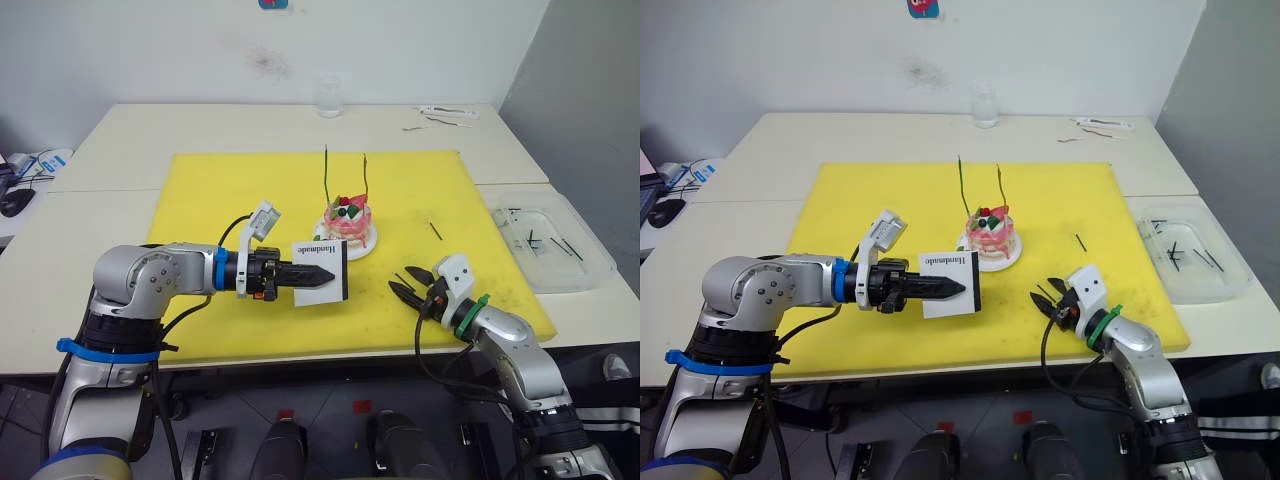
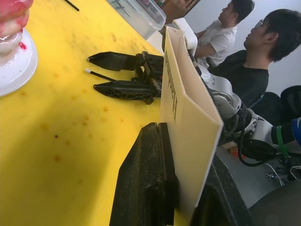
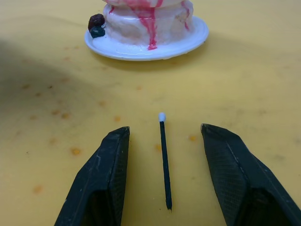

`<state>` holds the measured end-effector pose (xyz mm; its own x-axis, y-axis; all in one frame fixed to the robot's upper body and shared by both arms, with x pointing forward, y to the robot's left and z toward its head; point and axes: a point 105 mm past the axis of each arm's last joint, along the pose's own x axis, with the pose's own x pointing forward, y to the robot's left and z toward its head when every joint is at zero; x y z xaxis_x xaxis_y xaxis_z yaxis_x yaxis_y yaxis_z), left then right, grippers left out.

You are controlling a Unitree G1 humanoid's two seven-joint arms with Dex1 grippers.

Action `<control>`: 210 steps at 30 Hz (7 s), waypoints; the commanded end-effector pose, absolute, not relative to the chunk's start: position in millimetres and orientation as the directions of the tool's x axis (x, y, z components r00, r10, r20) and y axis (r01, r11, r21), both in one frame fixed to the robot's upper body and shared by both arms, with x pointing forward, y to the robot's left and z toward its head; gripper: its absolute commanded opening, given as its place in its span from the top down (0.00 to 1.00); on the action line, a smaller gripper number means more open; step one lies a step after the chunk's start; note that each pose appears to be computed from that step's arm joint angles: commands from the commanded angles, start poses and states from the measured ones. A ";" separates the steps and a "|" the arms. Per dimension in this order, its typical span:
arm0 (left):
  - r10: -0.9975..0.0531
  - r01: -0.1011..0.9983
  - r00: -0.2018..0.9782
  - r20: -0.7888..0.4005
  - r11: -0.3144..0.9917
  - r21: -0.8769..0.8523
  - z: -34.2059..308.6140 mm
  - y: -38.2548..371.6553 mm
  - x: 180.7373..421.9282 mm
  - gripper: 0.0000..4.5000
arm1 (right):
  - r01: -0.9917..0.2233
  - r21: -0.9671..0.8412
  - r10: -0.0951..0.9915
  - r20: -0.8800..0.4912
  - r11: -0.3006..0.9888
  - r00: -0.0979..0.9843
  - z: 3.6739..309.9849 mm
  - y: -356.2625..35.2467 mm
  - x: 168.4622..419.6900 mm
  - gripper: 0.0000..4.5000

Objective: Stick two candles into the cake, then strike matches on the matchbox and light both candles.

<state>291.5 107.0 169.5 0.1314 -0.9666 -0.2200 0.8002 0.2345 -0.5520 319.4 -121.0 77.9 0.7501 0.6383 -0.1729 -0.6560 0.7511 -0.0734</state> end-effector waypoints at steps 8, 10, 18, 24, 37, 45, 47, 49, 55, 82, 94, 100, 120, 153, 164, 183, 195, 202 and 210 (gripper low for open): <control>-0.978 0.817 0.128 -0.167 0.199 -0.540 181.5 104.4 290.7 0.89 | -0.646 0.002 0.626 -0.245 0.763 0.740 56.3 -122.8 315.5 0.99; -0.978 0.813 0.132 -0.159 0.199 -0.547 182.3 104.7 291.5 0.89 | -0.651 0.013 0.636 -0.229 0.759 0.737 59.0 -120.1 315.4 0.99; -0.976 0.806 0.145 -0.164 0.213 -0.552 180.5 104.7 292.3 0.89 | -0.667 -0.009 0.652 -0.200 0.745 0.732 75.8 -122.1 313.3 0.99; -0.971 0.812 0.157 -0.179 0.230 -0.537 179.4 100.9 295.7 0.89 | -0.793 -0.259 0.752 -0.257 0.551 0.607 140.1 -117.1 294.7 0.99; -0.970 0.828 0.192 -0.150 0.243 -0.505 186.8 76.1 318.1 0.89 | -0.767 -0.595 0.763 -0.373 0.240 0.528 203.6 -85.6 291.7 0.99; -0.970 0.826 0.190 -0.155 0.243 -0.508 185.6 76.5 318.5 0.89 | -0.746 -0.625 0.765 -0.359 0.229 0.535 210.2 -81.3 293.9 0.99; -0.970 0.827 0.189 -0.156 0.242 -0.508 185.5 76.2 318.7 0.89 | -0.745 -0.628 0.766 -0.358 0.225 0.533 210.9 -80.6 294.1 0.99; -0.970 0.827 0.187 -0.156 0.241 -0.508 185.3 75.2 318.9 0.89 | -0.745 -0.629 0.771 -0.356 0.221 0.528 211.8 -78.4 293.8 0.99; -0.974 0.830 0.175 -0.147 0.226 -0.510 187.0 71.5 319.0 0.89 | -0.744 -0.632 0.778 -0.349 0.215 0.521 214.3 -71.7 295.9 0.99; -0.981 0.821 0.191 0.043 0.136 -0.555 234.1 76.0 326.2 0.89 | -0.907 -0.421 0.749 -0.608 -0.024 0.263 184.2 -88.3 250.2 0.99; -0.979 0.791 0.200 -0.052 0.192 -0.581 197.5 77.5 311.4 0.89 | -0.788 -0.577 0.779 -0.386 0.213 0.493 227.0 -82.2 286.3 0.99; -0.974 0.787 0.221 -0.043 0.204 -0.582 199.5 77.1 315.0 0.89 | -0.788 -0.572 0.784 -0.371 0.229 0.497 223.4 -78.4 285.4 0.99; -0.961 0.762 0.225 -0.163 0.278 -0.585 170.0 99.8 293.3 0.89 | -0.631 -0.560 0.779 0.044 0.538 0.626 298.5 -28.0 350.4 0.99; -0.960 0.766 0.227 -0.165 0.281 -0.578 169.0 100.5 295.5 0.89 | -0.592 -0.577 0.739 0.032 0.563 0.672 285.1 -21.0 370.2 0.99; -0.960 0.768 0.227 -0.165 0.281 -0.575 170.0 100.8 296.7 0.89 | -0.592 -0.578 0.742 0.034 0.562 0.670 286.2 -20.5 369.9 0.99; -0.965 0.776 0.204 -0.163 0.261 -0.574 170.5 100.4 293.6 0.89 | -0.591 -0.578 0.749 0.055 0.563 0.660 292.5 -17.5 366.1 0.99; -0.967 0.779 0.193 -0.166 0.254 -0.574 171.2 99.1 292.7 0.89 | -0.586 -0.578 0.749 0.066 0.567 0.660 295.2 -16.6 363.0 0.99; -0.967 0.779 0.193 -0.168 0.254 -0.573 171.3 98.8 292.9 0.89 | -0.578 -0.578 0.738 0.064 0.576 0.671 294.4 -20.9 364.1 0.99; -0.967 0.778 0.191 -0.169 0.254 -0.574 170.9 97.9 292.7 0.89 | -0.572 -0.578 0.728 0.059 0.582 0.683 290.9 -25.3 365.2 0.99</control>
<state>295.0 101.7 160.8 0.2129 -0.9588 -0.1880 0.7457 0.2838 -0.6028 371.0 -21.9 274.0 0.6823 0.7310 -0.0015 -0.6095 0.5677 -0.5534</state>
